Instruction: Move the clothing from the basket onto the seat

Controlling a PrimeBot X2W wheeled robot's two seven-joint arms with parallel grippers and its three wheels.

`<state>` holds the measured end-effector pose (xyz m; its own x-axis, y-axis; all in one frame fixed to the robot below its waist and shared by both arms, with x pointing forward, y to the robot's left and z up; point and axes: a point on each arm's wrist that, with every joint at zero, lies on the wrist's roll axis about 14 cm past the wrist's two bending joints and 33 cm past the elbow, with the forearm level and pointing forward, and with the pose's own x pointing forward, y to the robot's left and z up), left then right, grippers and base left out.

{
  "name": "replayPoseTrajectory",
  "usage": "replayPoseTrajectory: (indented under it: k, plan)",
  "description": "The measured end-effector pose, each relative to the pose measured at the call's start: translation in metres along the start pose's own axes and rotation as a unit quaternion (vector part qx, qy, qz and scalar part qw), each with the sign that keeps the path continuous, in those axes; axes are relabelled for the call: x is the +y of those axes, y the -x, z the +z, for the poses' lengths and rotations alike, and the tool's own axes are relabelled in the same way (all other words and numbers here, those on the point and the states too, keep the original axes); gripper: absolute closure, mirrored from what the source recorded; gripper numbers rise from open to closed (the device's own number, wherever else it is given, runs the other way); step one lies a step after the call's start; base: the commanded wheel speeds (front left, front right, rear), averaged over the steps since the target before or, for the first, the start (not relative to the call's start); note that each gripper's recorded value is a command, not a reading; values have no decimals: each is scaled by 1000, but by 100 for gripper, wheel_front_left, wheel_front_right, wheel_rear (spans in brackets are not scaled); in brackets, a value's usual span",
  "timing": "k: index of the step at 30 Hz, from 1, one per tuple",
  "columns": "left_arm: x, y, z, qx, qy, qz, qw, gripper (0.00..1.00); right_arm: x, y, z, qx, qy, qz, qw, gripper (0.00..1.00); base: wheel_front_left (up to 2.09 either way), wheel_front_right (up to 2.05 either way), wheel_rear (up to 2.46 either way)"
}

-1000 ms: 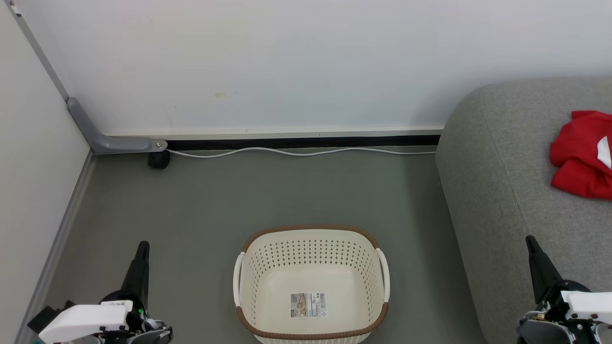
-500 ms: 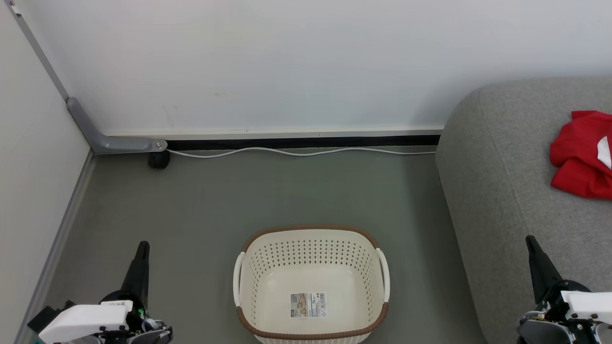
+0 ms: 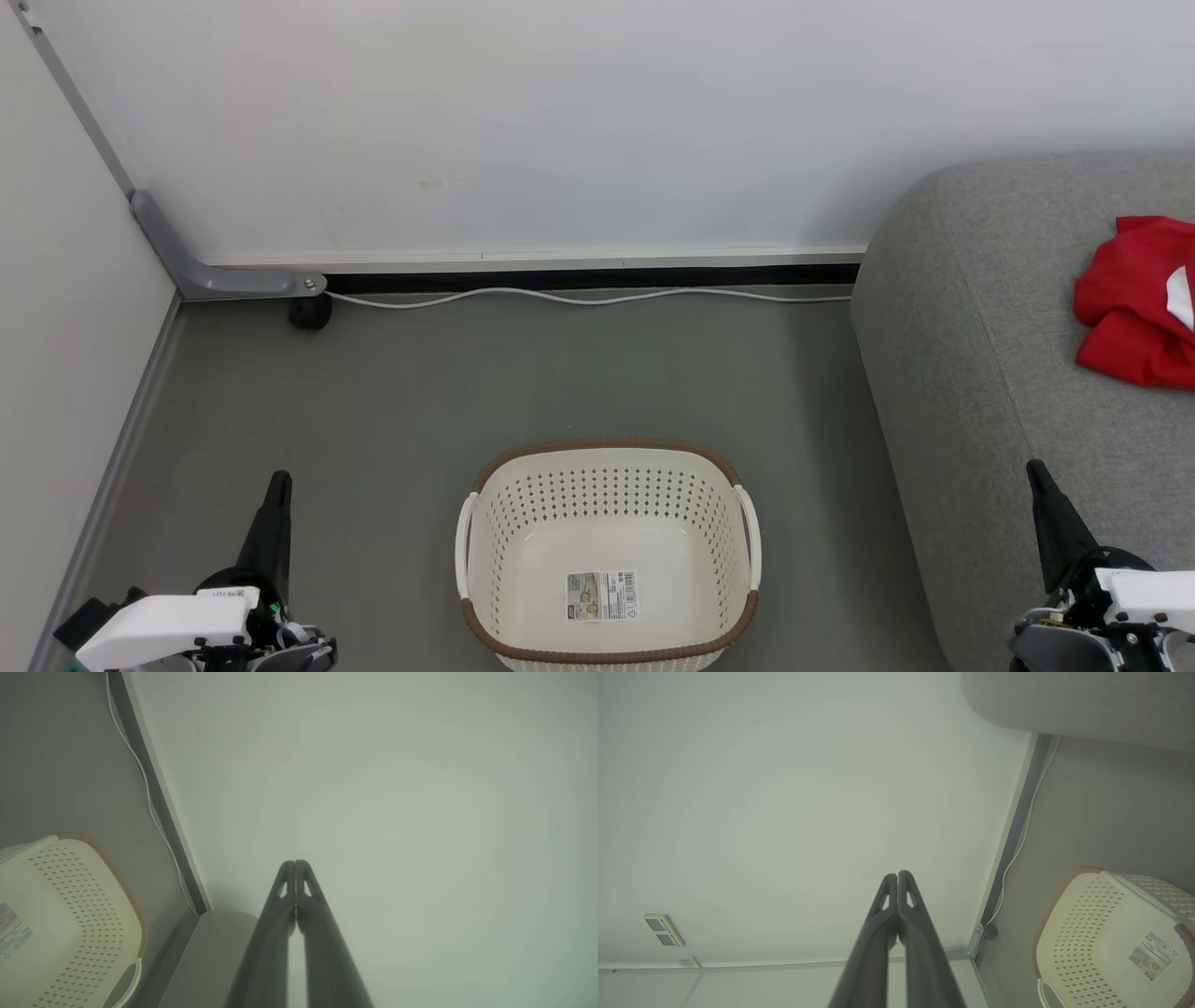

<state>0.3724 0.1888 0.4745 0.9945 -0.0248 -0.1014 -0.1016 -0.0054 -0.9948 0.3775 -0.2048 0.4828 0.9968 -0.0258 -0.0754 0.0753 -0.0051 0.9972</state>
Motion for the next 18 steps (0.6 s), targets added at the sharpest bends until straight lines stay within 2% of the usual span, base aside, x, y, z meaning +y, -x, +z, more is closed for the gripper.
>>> replayPoseTrajectory:
  k: [18]
  plan:
    - [0,0,0,0,0,0,1000,100,0,0,0,0,0,0,1000,100,0,0,0]
